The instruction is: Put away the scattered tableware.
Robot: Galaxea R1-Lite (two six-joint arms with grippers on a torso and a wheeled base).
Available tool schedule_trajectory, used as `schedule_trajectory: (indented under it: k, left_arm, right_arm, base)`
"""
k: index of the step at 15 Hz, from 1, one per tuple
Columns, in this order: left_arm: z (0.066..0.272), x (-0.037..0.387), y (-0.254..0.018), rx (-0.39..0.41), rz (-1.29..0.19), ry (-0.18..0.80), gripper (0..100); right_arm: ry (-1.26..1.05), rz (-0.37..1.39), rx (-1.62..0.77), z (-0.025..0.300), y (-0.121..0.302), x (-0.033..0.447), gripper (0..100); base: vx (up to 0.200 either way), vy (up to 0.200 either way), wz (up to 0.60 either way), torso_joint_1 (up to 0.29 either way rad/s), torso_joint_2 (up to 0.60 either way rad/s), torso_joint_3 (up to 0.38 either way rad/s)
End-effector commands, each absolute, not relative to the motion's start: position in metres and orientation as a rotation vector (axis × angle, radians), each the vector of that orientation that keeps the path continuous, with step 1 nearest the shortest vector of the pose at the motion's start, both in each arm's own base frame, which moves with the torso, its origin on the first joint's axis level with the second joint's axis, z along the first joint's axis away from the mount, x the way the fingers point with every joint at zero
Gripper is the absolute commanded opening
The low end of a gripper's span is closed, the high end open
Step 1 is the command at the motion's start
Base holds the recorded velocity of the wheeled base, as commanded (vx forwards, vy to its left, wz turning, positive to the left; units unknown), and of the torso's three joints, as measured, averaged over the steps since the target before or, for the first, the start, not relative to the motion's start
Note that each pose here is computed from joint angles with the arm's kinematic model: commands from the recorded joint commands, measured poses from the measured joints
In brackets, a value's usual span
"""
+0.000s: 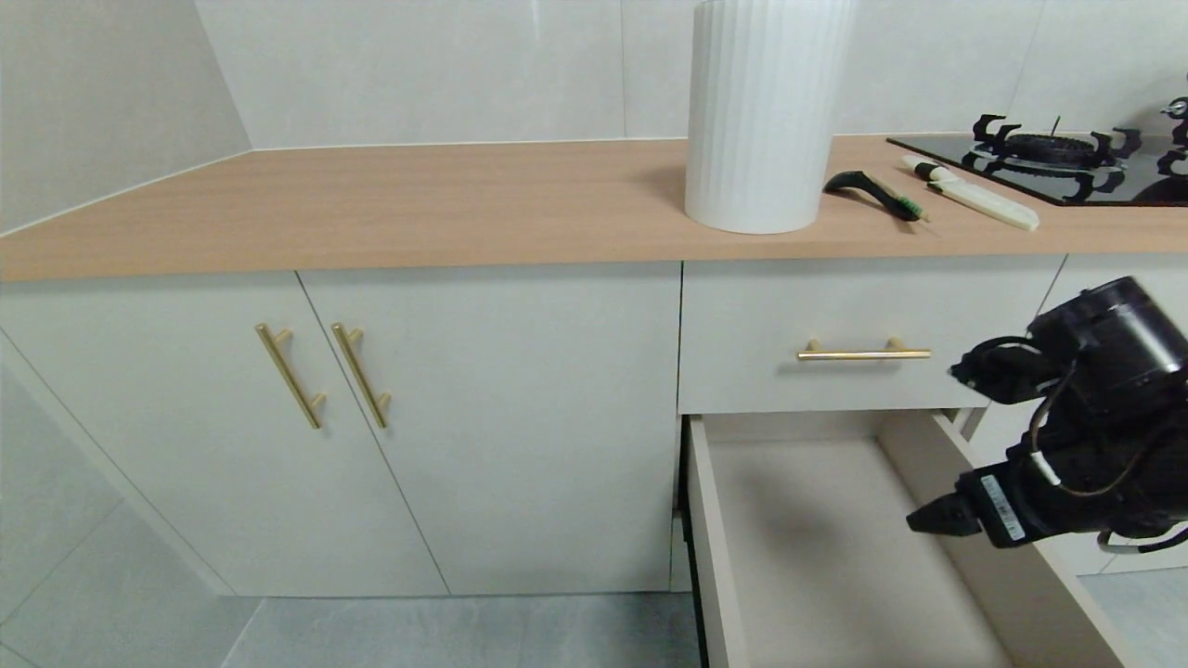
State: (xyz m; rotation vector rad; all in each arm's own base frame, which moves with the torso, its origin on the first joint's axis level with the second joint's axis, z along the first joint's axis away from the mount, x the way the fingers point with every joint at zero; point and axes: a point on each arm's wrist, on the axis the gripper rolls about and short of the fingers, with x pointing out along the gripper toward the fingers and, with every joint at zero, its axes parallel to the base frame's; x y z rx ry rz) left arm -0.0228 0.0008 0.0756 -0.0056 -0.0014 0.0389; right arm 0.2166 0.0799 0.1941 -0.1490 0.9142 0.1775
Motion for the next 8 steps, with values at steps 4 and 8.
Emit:
schedule_trajectory:
  k: [4,8]
  left_arm:
    - [0.0756,-0.0228,0.0008,-0.006,0.038,-0.002,100]
    - [0.0757,-0.0227,0.0008,-0.006,0.040,0.000,100]
  right_arm:
    - [0.738,0.165,-0.092,0.2298,0.0638,0.1898,100]
    - [0.724,0.166,-0.089,0.2310,0.0638,0.1898,100]
  base:
    - [0.000,0.000,0.00,0.000,0.00,0.000]
    - [0.000,0.000,0.00,0.068,-0.19,-0.137]
